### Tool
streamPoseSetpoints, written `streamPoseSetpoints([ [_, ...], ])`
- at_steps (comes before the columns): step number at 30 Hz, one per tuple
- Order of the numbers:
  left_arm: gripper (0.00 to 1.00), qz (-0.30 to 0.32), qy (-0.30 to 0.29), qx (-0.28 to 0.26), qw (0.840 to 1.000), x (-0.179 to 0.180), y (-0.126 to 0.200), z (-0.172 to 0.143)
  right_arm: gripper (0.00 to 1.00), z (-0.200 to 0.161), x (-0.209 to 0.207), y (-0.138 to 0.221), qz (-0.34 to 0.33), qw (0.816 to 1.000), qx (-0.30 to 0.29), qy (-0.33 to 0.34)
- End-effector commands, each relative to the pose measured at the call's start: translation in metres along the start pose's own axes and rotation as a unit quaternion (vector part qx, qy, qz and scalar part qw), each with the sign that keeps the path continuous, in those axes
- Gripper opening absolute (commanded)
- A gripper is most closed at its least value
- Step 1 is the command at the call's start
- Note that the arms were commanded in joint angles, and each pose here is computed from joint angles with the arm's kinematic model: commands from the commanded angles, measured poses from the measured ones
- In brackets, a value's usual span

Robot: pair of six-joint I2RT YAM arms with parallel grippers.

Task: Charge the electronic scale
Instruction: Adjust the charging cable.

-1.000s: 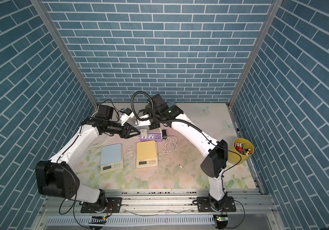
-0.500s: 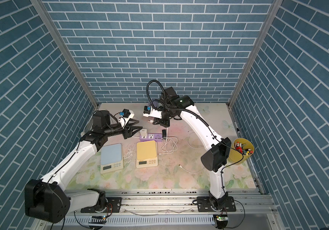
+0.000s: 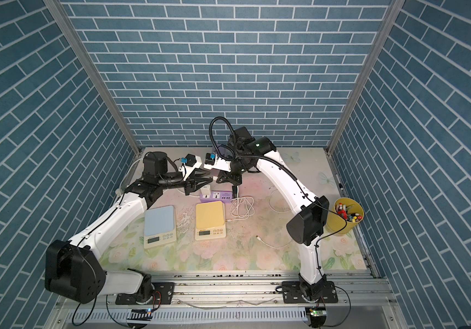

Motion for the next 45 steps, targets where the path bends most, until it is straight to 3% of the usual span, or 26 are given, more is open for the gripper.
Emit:
streamPoseSetpoints([
  [1,0.31,-0.027,-0.005,-0.001,1.000,-0.004,-0.003,0.007,0.00,-0.003,0.006,-0.008,0.033,0.999,-0.004,-0.031],
  [3,0.24,-0.035,-0.002,0.003,0.999,-0.005,-0.004,0.007,0.00,-0.004,0.006,-0.008,0.032,0.999,-0.002,-0.032],
  [7,0.00,-0.044,0.001,0.005,0.999,-0.008,-0.005,0.007,0.00,-0.005,0.005,-0.010,0.031,0.999,0.001,-0.033],
  [9,0.00,-0.045,0.003,0.006,0.999,-0.010,-0.005,0.007,0.00,-0.003,0.002,-0.010,0.024,0.999,-0.001,-0.037],
  [12,0.00,-0.022,0.016,0.005,1.000,-0.008,-0.003,0.008,0.32,0.002,-0.013,-0.004,-0.027,0.996,-0.017,-0.080],
  [14,0.00,0.028,0.032,0.000,0.999,-0.001,0.000,0.005,0.40,0.002,-0.029,0.005,-0.096,0.985,-0.032,-0.143],
  [18,0.00,0.109,0.078,-0.034,0.990,0.011,0.006,-0.003,0.46,-0.001,-0.039,0.025,-0.212,0.933,-0.101,-0.274],
  [20,0.00,0.122,0.085,-0.065,0.987,0.014,0.007,-0.004,0.47,-0.003,-0.031,0.030,-0.230,0.904,-0.160,-0.323],
  [24,0.00,0.120,0.104,-0.099,0.982,0.018,0.004,-0.002,0.55,-0.015,-0.019,0.050,-0.282,0.814,-0.272,-0.430],
  [27,0.00,0.110,0.108,-0.119,0.981,0.018,0.003,0.004,0.62,-0.016,-0.013,0.059,-0.278,0.759,-0.328,-0.489],
  [36,0.00,0.103,0.097,-0.139,0.980,0.014,0.007,0.012,0.70,-0.013,-0.023,0.041,-0.180,0.634,-0.414,-0.627],
  [39,0.00,0.106,0.099,-0.147,0.978,0.015,0.007,0.015,0.71,-0.006,-0.024,0.034,-0.169,0.614,-0.423,-0.644],
  [45,0.00,0.122,0.099,-0.169,0.973,0.016,0.006,0.022,0.69,0.007,-0.027,0.019,-0.146,0.596,-0.428,-0.663],
])
Point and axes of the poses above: each gripper's point midway between its finger pads, its own y axis back along the fingers, its own x axis along the line the jaws close on, z = x × y, the point moved 6 cm from there along y, back along the fingers, and after that the axes turned 5 degrees about y, right-handed, at the moved point
